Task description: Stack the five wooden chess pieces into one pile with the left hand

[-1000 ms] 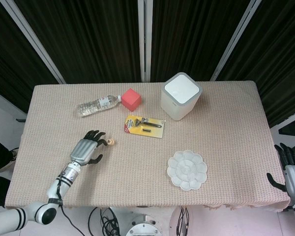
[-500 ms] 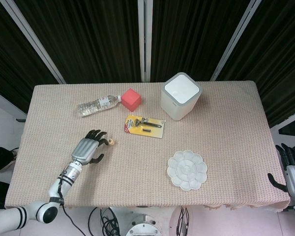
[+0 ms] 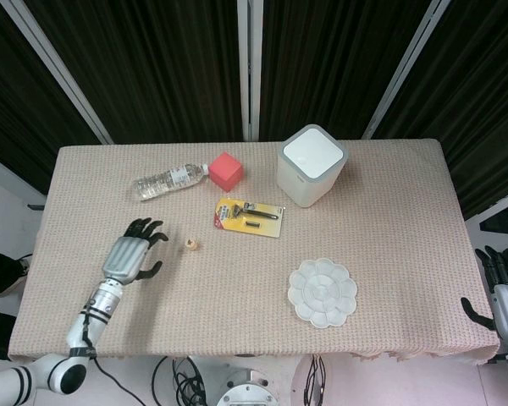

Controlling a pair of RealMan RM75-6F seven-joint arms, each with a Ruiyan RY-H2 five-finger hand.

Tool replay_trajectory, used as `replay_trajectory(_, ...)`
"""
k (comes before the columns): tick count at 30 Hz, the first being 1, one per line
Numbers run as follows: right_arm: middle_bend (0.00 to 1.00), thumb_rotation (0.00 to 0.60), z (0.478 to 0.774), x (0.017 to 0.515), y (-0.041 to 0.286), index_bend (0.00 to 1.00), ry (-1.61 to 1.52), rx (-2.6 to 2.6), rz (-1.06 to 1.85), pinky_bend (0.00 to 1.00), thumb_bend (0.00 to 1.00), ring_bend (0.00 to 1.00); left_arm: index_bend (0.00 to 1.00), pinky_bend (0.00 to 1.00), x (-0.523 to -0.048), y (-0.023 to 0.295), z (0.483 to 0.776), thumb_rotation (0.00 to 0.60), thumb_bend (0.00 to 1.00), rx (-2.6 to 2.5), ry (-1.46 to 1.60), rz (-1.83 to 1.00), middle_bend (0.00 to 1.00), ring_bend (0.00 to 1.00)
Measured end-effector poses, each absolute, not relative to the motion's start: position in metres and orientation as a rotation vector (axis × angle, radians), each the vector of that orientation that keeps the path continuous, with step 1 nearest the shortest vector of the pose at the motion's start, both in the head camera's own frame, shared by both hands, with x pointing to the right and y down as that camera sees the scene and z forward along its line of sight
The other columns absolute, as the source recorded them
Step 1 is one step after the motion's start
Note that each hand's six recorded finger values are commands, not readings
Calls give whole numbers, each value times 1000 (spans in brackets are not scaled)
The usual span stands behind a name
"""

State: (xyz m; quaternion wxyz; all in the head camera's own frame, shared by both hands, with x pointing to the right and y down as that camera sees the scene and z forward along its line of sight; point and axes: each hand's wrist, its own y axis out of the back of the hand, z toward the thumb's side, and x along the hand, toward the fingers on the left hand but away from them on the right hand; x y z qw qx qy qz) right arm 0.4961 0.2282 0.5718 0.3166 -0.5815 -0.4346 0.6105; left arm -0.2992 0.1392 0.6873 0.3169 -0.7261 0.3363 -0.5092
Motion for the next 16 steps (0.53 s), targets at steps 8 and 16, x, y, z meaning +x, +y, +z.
replay_trajectory(8,0,600,567,489,233,0,-1096,-1478,1603,0,244,0,0,0,-378,171,629,600,0,-1744,1135,-1237,18,0)
replay_trajectory(16,0,600,568,475,245,0,-1031,-1498,1598,0,245,0,0,0,-424,207,598,600,0,-1506,1021,-1339,0,0)
